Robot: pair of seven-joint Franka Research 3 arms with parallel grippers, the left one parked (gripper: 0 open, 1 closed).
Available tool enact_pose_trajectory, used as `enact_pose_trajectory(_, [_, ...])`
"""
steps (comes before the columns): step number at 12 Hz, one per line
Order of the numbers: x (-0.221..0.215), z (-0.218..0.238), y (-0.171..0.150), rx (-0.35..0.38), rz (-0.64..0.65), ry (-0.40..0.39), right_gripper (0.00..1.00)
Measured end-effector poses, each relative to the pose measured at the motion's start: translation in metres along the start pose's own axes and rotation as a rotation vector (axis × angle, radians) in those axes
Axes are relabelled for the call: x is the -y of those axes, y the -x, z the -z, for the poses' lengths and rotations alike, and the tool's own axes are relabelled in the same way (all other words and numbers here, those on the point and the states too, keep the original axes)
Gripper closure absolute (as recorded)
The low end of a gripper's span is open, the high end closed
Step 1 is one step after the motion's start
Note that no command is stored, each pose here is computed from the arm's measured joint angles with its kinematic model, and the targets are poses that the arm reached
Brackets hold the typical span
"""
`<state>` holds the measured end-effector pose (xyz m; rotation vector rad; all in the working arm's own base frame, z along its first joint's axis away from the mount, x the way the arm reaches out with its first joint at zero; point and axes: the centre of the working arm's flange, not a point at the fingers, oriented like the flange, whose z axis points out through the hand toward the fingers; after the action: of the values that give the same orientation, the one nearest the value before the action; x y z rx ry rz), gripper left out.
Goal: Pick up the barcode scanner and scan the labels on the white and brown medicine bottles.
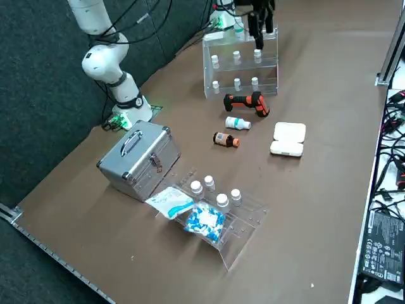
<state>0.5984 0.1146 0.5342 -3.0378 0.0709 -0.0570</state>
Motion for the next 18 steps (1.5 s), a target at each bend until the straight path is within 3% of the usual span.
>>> enact_pose_trajectory(3, [-0.031,0.049,0.002,0.030,-0.031,0.061,0.00])
enact_pose_trajectory(8, [-0.070,0.097,0.019,0.033,-0.042,0.090,0.00])
enact_pose_trajectory(12, [-0.096,0.104,0.038,0.061,-0.046,0.119,0.00])
enact_pose_trajectory(18, [-0.097,0.107,0.070,0.074,-0.023,0.114,0.00])
